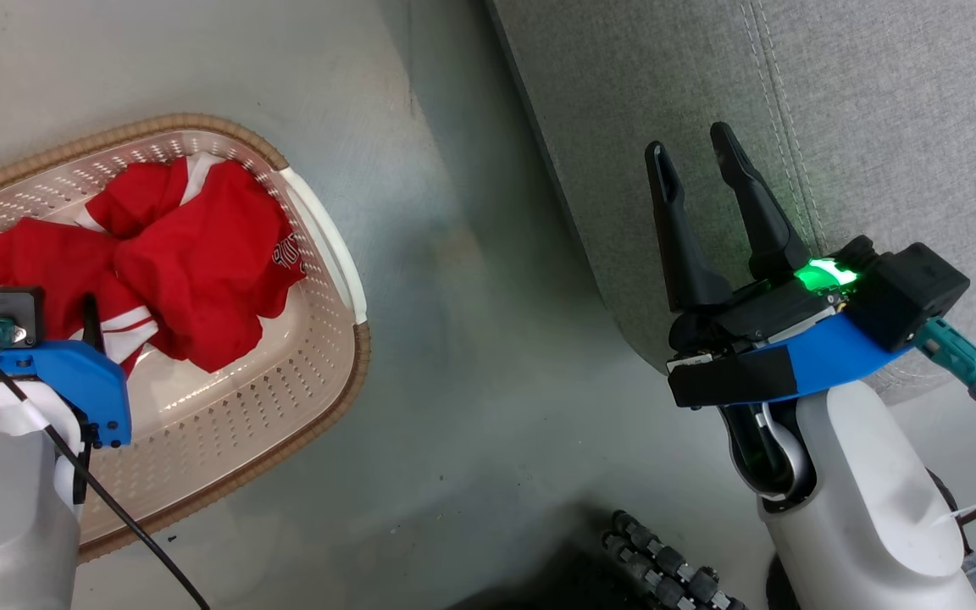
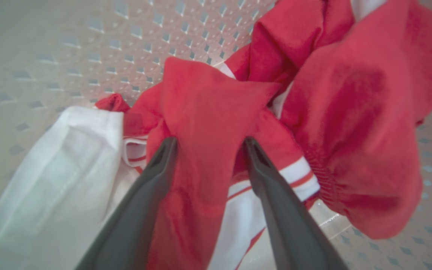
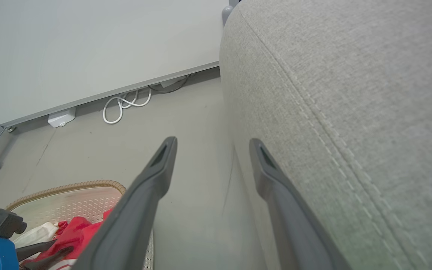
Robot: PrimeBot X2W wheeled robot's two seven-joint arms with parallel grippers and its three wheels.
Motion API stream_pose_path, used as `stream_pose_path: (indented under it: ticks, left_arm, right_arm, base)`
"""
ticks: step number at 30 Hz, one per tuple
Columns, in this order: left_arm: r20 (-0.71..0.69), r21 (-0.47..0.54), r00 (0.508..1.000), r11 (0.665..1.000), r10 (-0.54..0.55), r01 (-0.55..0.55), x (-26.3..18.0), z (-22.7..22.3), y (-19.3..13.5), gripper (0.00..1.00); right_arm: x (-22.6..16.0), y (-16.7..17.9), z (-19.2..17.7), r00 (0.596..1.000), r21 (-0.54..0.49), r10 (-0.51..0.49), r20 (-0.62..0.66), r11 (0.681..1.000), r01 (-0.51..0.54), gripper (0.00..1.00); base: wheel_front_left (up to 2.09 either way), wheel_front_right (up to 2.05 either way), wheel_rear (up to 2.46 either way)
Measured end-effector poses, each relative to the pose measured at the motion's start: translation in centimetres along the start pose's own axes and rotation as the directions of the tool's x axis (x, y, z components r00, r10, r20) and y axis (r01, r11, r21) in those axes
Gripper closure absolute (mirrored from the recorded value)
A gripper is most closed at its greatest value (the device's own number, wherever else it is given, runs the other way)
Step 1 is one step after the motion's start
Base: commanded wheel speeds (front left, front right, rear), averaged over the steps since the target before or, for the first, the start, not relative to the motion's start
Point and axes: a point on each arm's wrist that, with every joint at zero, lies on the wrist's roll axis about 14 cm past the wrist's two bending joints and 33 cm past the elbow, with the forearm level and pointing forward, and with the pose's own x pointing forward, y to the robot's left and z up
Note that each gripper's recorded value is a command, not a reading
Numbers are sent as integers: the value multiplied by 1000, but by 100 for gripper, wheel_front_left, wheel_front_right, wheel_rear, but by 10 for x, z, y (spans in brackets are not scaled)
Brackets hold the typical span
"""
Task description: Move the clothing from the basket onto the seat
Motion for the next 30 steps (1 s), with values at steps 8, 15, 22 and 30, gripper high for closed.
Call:
stream_pose_path:
  ticks: [8,15,22,30]
  left_arm:
    - [21,10,1000,1000,-3,3,-3,2,-4,100]
    - [24,-1,1000,1000,0,0,-3,4,-1,100]
    - [53,-15,999,1000,5,-4,-9,14,0,100]
    - [132,-27,991,1000,-5,8,-37,39,-8,100]
  right_arm:
    - [4,4,3,1000,-1,13,11,1000,-13,0]
    - [6,7,2,1000,3,22,11,1000,-22,0]
    - [8,14,6,999,2,42,24,999,-42,0]
    - [4,25,30,995,-26,70,75,997,-68,0]
  base:
    - [0,0,0]
    - [0,0,0]
    - [0,0,0]
    - [0,0,0]
